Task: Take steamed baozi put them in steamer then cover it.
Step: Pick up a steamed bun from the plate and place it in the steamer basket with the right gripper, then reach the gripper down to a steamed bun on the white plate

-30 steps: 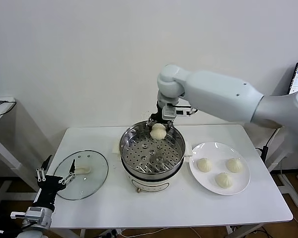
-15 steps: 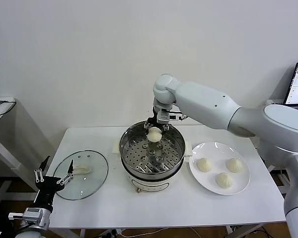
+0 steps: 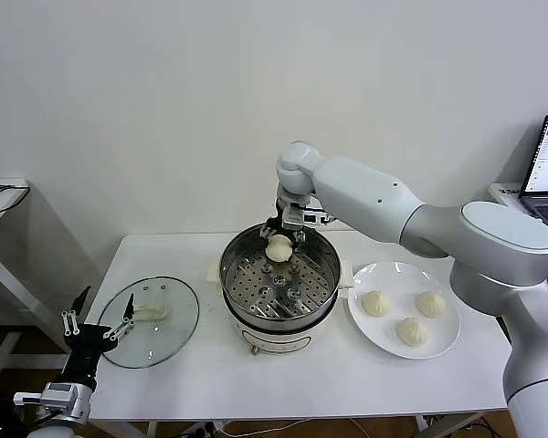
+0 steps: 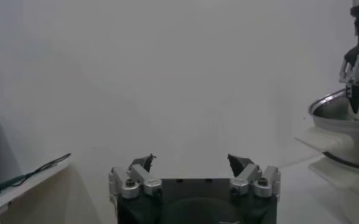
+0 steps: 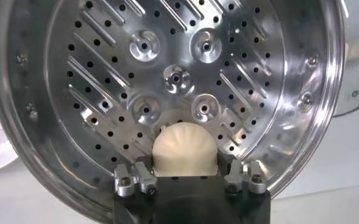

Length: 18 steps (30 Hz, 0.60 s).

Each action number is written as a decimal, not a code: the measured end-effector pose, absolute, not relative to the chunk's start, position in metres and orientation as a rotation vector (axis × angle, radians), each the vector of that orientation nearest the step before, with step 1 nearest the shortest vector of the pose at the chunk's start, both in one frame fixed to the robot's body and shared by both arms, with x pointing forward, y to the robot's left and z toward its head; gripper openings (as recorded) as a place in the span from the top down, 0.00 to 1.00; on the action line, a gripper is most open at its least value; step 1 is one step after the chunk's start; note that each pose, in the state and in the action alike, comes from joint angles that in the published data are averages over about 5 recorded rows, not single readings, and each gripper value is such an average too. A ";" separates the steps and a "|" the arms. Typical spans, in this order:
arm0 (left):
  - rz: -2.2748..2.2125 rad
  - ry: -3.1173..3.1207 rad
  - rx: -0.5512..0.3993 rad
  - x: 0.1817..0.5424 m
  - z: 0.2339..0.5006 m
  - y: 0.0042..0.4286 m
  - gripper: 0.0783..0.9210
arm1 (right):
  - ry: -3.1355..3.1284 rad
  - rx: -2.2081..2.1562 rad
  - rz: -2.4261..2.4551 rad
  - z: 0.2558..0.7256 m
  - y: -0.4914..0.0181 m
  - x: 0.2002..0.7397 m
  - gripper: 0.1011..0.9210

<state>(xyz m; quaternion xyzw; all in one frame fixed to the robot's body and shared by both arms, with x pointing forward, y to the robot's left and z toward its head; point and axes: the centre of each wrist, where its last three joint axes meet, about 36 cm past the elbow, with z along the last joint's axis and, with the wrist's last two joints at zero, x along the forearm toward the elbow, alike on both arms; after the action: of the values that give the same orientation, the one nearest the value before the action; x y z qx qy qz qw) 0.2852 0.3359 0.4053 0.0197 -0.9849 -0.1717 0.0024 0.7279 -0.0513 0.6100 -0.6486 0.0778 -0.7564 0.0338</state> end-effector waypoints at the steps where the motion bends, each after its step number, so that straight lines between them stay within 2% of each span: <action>1: -0.539 -3.090 0.061 0.285 0.405 0.336 0.12 | 0.243 -1.997 -2.325 0.610 -0.052 0.728 0.13; 10: -0.540 -3.087 0.060 0.283 0.405 0.337 0.12 | 0.319 -1.997 -2.311 0.627 -0.062 0.727 0.12; 18: -0.538 -3.088 0.051 0.282 0.407 0.334 0.12 | 0.508 -2.038 -2.349 0.691 -0.109 0.720 0.12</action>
<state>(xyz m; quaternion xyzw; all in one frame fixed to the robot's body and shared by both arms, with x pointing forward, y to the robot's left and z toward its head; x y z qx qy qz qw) 0.2821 0.3338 0.4066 0.0162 -0.9850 -0.1717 0.0031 0.7197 -0.1089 0.6907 -0.6467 0.1613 -0.7454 -0.0047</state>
